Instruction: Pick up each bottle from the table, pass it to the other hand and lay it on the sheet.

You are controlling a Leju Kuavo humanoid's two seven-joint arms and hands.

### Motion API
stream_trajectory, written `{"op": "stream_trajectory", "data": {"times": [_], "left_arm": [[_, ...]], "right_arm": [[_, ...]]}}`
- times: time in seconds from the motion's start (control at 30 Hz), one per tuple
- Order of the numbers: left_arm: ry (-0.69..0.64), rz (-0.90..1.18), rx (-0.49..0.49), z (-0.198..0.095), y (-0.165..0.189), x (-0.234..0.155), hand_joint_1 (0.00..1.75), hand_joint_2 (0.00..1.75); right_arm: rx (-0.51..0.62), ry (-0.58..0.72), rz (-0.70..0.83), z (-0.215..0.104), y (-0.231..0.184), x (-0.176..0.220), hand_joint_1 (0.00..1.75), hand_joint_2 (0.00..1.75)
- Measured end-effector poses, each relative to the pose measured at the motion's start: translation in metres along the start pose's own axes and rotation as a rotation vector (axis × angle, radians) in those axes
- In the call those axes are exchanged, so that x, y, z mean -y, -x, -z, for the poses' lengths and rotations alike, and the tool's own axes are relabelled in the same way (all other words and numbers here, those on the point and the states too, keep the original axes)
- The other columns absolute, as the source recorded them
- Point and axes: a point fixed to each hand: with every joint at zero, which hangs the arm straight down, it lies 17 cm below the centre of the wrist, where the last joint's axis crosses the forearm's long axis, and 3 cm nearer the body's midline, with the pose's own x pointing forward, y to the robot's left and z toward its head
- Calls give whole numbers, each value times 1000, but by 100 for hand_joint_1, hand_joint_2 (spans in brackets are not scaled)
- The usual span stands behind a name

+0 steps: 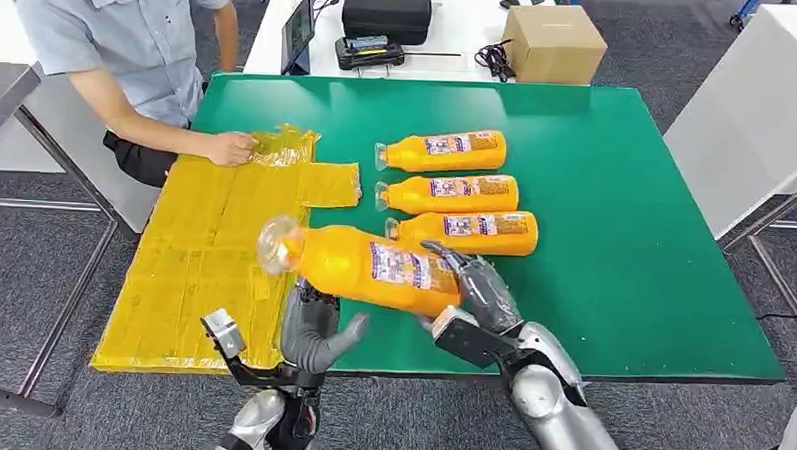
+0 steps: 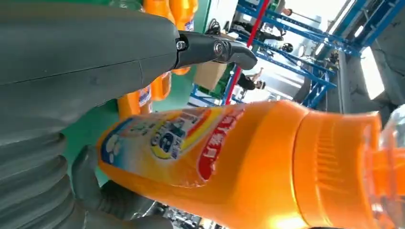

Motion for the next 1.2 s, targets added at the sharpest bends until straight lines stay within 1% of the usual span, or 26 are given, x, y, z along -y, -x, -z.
{"op": "stream_trajectory", "data": {"times": [0.2, 0.4, 0.53, 0.7, 0.73, 0.77, 0.93, 1.2], "left_arm": [[44, 44, 38, 14, -10, 12, 0, 175], [93, 90, 58, 17, -15, 23, 0, 175], [131, 28, 67, 17, -20, 31, 0, 175], [158, -46, 82, 16, -29, 34, 2, 175], [169, -55, 89, 16, -32, 36, 93, 175], [176, -60, 93, 15, -34, 37, 175, 175], [193, -72, 110, 14, -41, 40, 175, 175], [189, -67, 118, 13, -43, 39, 175, 175]], "right_arm": [[20, -88, 26, 10, -6, -28, 175, 175], [26, -160, 62, 13, -6, -44, 175, 175], [57, -212, 101, 13, -11, -55, 175, 175], [81, -237, 144, 14, -14, -58, 175, 175], [85, -240, 156, 15, -15, -58, 175, 175], [89, -243, 170, 15, -16, -58, 175, 175], [92, -259, 256, 13, -19, -60, 175, 175], [90, -266, 286, 11, -18, -62, 175, 175]]}}
